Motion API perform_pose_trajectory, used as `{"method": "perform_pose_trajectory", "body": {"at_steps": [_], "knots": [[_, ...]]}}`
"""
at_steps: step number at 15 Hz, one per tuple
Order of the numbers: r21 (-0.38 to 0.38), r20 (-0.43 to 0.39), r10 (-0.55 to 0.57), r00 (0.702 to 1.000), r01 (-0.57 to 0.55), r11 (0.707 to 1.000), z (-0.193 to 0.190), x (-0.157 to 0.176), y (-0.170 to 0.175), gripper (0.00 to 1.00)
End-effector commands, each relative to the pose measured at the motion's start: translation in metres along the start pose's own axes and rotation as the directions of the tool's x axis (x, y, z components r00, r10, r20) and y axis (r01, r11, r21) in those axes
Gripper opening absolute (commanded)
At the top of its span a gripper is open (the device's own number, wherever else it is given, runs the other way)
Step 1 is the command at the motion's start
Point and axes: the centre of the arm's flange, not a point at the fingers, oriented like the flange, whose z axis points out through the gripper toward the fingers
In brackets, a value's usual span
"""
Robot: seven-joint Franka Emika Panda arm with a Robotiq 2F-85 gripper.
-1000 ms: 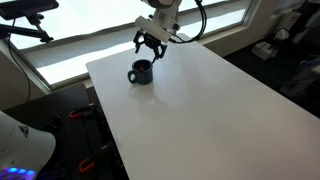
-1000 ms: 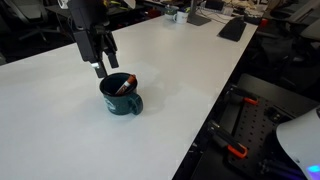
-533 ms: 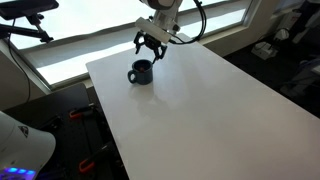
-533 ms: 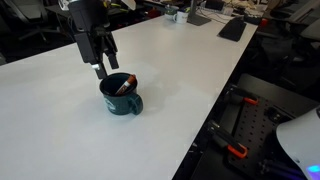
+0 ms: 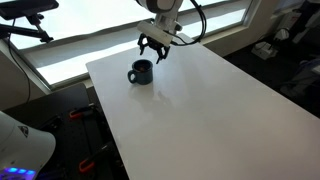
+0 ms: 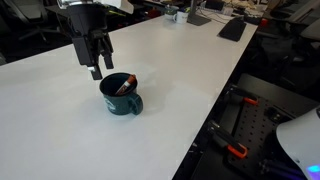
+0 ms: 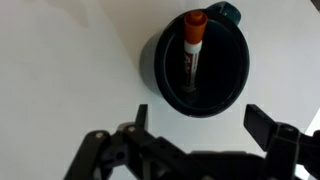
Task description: Take the marker out of the mug and place it to the right of the mug
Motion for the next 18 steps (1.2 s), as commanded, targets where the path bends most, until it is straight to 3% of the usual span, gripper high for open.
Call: {"method": "perform_pose_trajectory", "body": {"at_steps": [1, 2, 3, 4, 7, 8, 10, 13, 18], "knots": [[-0.045, -0.027, 0.001, 1.0, -0.002, 0.999, 0.001, -0.005, -0.005, 1.0], [-0.053, -0.042, -0.002, 0.999, 0.0, 0.999, 0.0, -0.006, -0.006, 1.0], [-0.05, -0.059, -0.009, 0.998, 0.006, 0.999, -0.002, -0.007, -0.007, 0.75], [-0.054, -0.074, -0.008, 0.997, 0.004, 0.999, -0.004, -0.007, -0.008, 0.72], [-0.077, -0.122, -0.017, 0.992, 0.008, 0.997, -0.011, -0.01, -0.01, 0.49], [-0.088, -0.132, -0.015, 0.991, 0.004, 0.996, -0.013, -0.011, -0.012, 0.86], [-0.109, -0.156, -0.02, 0.987, 0.003, 0.994, -0.018, -0.014, -0.014, 0.86], [-0.132, -0.203, -0.027, 0.979, 0.0, 0.991, -0.028, -0.022, -0.019, 1.0], [-0.154, -0.26, 0.003, 0.966, -0.045, 0.987, -0.04, -0.033, -0.024, 1.0]]}}
